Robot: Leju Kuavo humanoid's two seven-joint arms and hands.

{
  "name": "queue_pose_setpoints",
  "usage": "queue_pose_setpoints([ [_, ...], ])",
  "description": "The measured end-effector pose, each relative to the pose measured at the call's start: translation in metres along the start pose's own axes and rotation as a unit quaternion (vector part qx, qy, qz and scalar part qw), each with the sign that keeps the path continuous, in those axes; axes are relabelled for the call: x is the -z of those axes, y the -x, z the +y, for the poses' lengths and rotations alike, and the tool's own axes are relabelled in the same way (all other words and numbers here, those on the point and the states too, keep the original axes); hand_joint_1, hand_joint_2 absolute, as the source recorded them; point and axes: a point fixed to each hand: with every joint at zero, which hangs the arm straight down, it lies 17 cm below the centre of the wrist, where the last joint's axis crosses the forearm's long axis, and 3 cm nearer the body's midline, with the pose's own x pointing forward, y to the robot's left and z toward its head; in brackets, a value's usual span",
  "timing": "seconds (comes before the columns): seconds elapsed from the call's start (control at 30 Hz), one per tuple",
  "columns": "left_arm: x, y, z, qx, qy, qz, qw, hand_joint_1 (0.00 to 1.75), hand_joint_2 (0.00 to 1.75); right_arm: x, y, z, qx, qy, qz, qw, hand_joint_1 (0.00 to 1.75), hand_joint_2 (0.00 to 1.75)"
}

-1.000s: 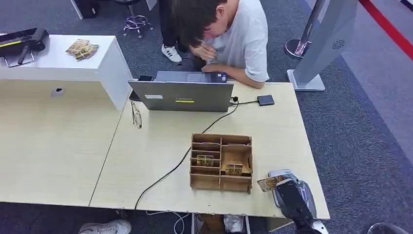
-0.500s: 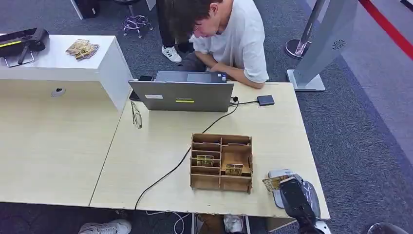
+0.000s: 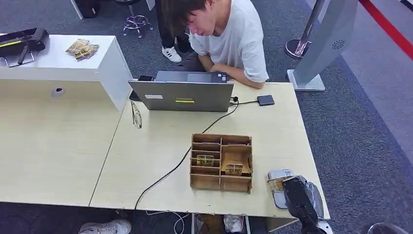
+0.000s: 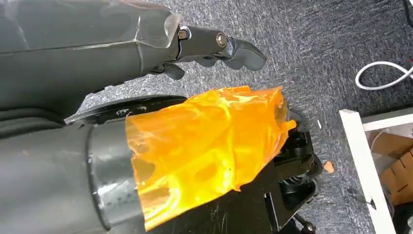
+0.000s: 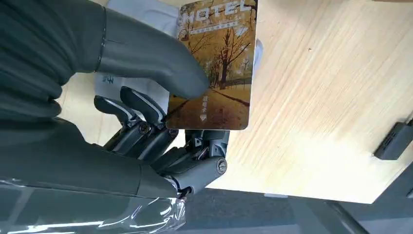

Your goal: Pass the card to the sensor for recognition and then transmit it.

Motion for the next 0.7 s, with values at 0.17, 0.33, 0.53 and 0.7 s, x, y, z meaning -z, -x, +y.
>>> queue_pose_setpoints([
  [0.17,0.000,0.000,0.000,-0.001,0.000,0.000,1.000,0.00,0.00,0.001,0.006,-0.001,-0.002,0.005,0.009,1.000,1.75,1.75],
  [0.33,0.000,0.000,-0.001,-0.001,0.001,0.001,1.000,0.00,0.00,0.002,0.008,-0.001,-0.004,0.007,0.012,1.000,1.75,1.75],
  [0.53,0.000,0.000,-0.001,-0.002,0.001,0.001,1.000,0.00,0.00,0.003,0.010,-0.001,-0.008,0.010,0.018,1.000,1.75,1.75],
  [0.7,0.000,0.000,-0.001,-0.002,0.001,0.001,1.000,0.00,0.00,0.003,0.013,-0.001,-0.009,0.012,0.022,1.000,1.75,1.75],
])
